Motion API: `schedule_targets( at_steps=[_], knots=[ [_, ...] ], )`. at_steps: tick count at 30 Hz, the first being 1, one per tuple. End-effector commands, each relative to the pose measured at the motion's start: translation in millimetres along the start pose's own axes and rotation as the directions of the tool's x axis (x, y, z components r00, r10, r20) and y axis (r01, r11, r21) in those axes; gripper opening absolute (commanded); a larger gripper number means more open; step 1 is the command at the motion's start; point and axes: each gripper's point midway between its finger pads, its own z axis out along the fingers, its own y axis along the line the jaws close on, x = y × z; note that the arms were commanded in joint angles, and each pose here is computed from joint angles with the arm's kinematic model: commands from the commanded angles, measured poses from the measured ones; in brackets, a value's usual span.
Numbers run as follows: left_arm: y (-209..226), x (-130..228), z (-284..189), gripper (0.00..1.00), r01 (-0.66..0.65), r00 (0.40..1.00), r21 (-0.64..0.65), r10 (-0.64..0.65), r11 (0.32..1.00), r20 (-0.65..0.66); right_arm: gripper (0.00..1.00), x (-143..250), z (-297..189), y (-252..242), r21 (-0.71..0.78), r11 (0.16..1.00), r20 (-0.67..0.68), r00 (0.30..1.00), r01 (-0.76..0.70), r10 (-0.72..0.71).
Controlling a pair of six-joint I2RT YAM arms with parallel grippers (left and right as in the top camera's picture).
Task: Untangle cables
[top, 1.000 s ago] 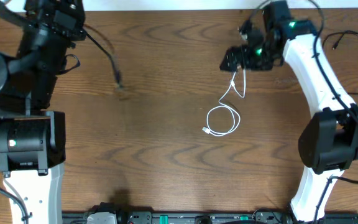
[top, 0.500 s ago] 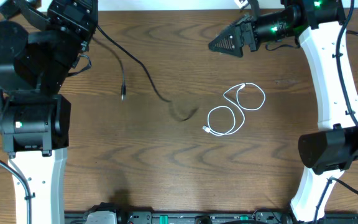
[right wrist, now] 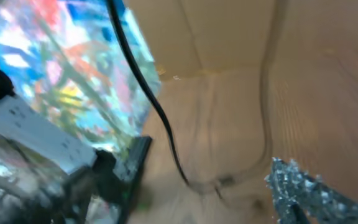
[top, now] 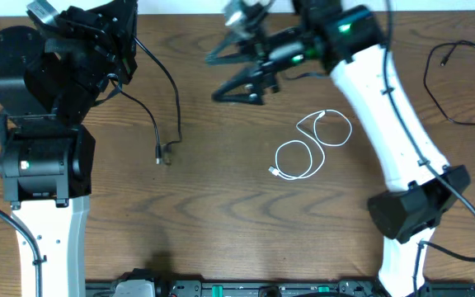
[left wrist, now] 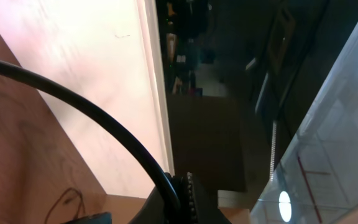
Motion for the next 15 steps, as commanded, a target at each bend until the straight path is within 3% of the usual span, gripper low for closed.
schedule_targets(
  at_steps=[1, 5, 7, 10, 13, 15],
  knots=[
    [-8.7, 4.0, -4.8, 0.07, 0.017, 1.000, 0.022, -0.016, 1.000, -0.017, 0.80, -16.8, 21.3, 9.0, 0.002, 0.999, 0.000, 0.999, -0.054, 0.054],
    [-8.8, 4.1, -4.9, 0.07, 0.030, 0.999, 0.022, -0.030, 0.999, -0.017, 0.56, -30.9, 49.4, 7.8, 0.048, 0.997, 0.007, 0.998, -0.066, 0.066],
    [-8.8, 4.1, -4.9, 0.07, 0.030, 0.999, 0.021, -0.030, 0.999, -0.018, 0.28, -32.2, 54.6, 1.7, 0.095, 0.991, 0.008, 0.996, -0.089, 0.089],
    [-8.8, 4.1, -4.9, 0.07, 0.029, 0.999, 0.021, -0.029, 0.999, -0.017, 0.01, -29.5, 54.2, -11.3, 0.175, 0.973, 0.009, 0.989, -0.148, 0.148],
    [-8.7, 4.1, -4.9, 0.08, -0.003, 1.000, 0.022, 0.003, 1.000, -0.017, 0.01, -26.4, 47.5, -25.1, 0.246, 0.948, 0.021, 0.979, -0.199, 0.200],
    [-8.5, 4.1, -4.9, 0.17, -0.049, 0.999, 0.022, 0.049, 0.999, -0.016, 0.01, -26.8, 39.9, -32.6, 0.283, 0.933, 0.036, 0.974, -0.225, 0.224]
  ],
)
